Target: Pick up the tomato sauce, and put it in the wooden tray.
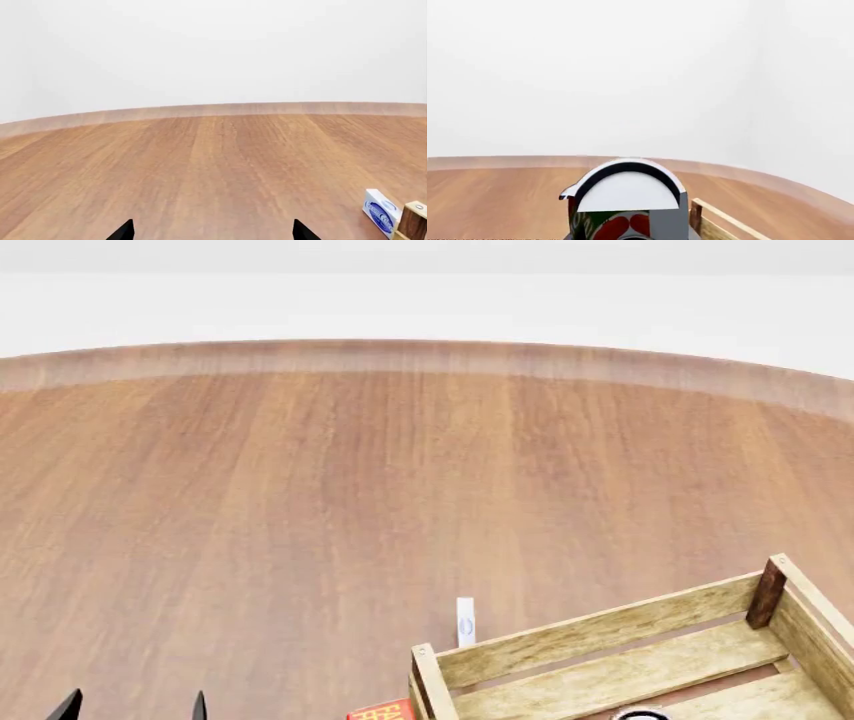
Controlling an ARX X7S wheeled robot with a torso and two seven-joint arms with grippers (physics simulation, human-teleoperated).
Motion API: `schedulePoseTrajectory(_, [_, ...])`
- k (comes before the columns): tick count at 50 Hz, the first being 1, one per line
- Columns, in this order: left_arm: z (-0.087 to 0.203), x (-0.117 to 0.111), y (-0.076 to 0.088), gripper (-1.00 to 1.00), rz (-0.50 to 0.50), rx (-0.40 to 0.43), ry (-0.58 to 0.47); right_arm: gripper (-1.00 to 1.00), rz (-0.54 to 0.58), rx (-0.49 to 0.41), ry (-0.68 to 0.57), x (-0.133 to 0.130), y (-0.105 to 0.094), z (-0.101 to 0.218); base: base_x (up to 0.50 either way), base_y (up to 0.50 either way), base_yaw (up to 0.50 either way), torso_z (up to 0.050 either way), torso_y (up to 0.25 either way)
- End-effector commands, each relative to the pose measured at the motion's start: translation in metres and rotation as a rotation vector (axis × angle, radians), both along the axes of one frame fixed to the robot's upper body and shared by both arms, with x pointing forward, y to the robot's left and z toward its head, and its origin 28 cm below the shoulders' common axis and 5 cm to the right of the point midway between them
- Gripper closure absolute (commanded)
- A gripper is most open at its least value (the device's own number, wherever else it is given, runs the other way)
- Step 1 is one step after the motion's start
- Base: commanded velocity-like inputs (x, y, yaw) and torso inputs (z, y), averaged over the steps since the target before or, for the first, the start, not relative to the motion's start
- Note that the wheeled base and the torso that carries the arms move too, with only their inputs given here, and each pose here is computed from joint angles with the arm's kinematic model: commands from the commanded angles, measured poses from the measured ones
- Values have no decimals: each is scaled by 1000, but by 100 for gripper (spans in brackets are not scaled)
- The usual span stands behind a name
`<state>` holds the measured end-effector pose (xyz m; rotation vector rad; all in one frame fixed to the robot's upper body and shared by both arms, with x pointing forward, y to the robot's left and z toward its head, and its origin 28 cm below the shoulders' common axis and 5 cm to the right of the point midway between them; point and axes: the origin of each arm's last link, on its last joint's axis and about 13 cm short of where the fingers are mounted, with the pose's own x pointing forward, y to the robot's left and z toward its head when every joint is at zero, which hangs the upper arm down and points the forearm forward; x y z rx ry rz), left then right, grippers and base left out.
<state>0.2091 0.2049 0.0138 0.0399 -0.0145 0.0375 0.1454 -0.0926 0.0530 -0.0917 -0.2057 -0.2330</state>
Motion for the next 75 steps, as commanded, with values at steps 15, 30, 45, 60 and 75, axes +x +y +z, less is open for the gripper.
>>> schedulePoseTrajectory(15, [0,0,0,-100,2,1,1,100,-101,-126,97,88,-24,-1,0,0,0,0,0])
schedulePoseTrajectory(30, [0,1,0,-100,1,-1,1,100,-163,-172,189,155,-36,11,0,0,0,0,0])
schedulePoseTrajectory(45, [-1,0,0,-100,-2,-1,1,100,-123,-114,242,206,-41,-13,0,0,0,0,1])
schedulePoseTrajectory(60, [-1,1,0,-100,-2,0,0,100,-38,20,403,216,-44,-27,0,0,0,0,0])
schedulePoseTrajectory(75, [0,1,0,-100,1,-1,0,100,10,154,558,206,-49,-40,0,0,0,0,1])
